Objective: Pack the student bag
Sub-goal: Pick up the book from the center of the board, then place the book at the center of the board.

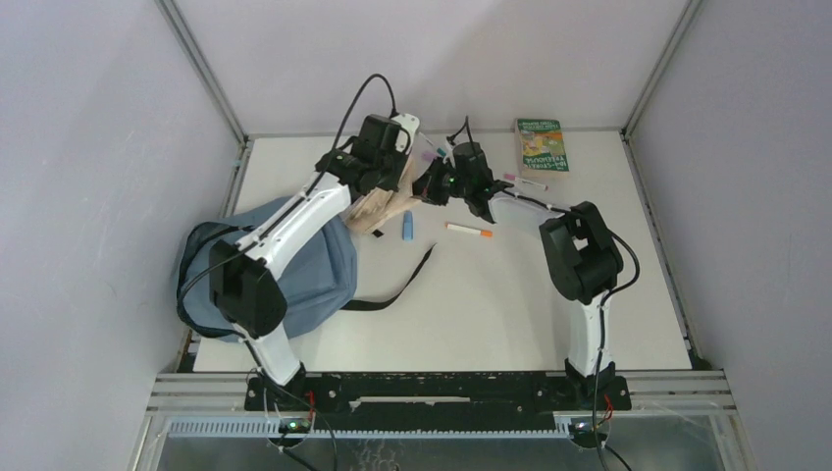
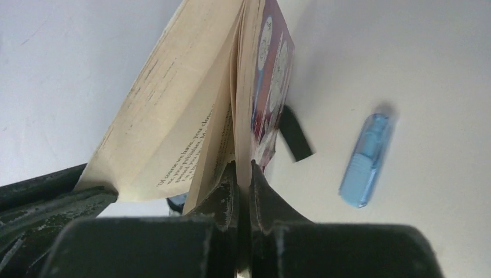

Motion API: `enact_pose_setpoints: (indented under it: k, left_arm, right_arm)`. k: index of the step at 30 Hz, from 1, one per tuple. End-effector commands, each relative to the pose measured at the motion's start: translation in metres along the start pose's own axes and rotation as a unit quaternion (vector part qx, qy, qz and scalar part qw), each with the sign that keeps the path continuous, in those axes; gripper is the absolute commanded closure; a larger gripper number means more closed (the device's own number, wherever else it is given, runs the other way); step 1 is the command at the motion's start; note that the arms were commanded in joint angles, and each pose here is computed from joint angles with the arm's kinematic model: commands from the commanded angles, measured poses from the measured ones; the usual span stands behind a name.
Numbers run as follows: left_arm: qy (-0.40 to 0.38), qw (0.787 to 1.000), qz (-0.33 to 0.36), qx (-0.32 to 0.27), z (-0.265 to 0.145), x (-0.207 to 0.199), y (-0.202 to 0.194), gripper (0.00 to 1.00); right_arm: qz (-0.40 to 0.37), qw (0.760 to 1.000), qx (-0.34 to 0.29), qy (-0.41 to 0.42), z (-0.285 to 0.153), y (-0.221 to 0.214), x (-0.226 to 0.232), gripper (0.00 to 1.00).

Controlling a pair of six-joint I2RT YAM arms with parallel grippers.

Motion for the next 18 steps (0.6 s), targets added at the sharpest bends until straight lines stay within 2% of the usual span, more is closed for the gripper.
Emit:
enact_pose_setpoints:
  k: [1,4,8,11,17,18]
  left_arm:
    - [0.020,0.991,-0.041,-0.123,-0.092,0.023,0.057,1.00]
    - [0.005,0.986,-0.047,-0.160,-0.125,0.019,0.068,1.00]
    - [-0.071,0.976,-0.066,-0.194,-0.159,-0.010,0.074,1.00]
    - [-0.162,0.964,-0.060,-0.202,-0.173,-0.054,0.070,1.00]
    - [-0.281,0.941,-0.036,-0.183,-0.190,-0.149,0.060,0.99]
    - [-0.314,0.932,-0.034,-0.176,-0.195,-0.164,0.059,0.91]
  right_arm:
    - [-0.061,0.991,-0.023,0.119,-0.051,0.020,0.097,1.00]
    - [-0.088,0.986,-0.022,0.141,-0.084,0.015,0.124,1.00]
    - [-0.102,0.984,-0.027,0.146,-0.126,0.007,0.131,1.00]
    - [-0.094,0.985,-0.036,0.139,-0.159,0.001,0.114,1.00]
    - [-0.098,0.989,-0.015,0.113,-0.225,-0.035,0.058,1.00]
    - [-0.086,0.992,-0.018,0.095,-0.235,-0.042,0.045,1.00]
Point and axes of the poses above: each gripper's point midway between its finger pads, its own z axis out along the fingers, its own x axis along the line the jaws close on, y = z × x, the point moved 2 cm from there along -z, back along the fingers, and after that the axes turned 5 degrees about z, right-handed, at the moved point
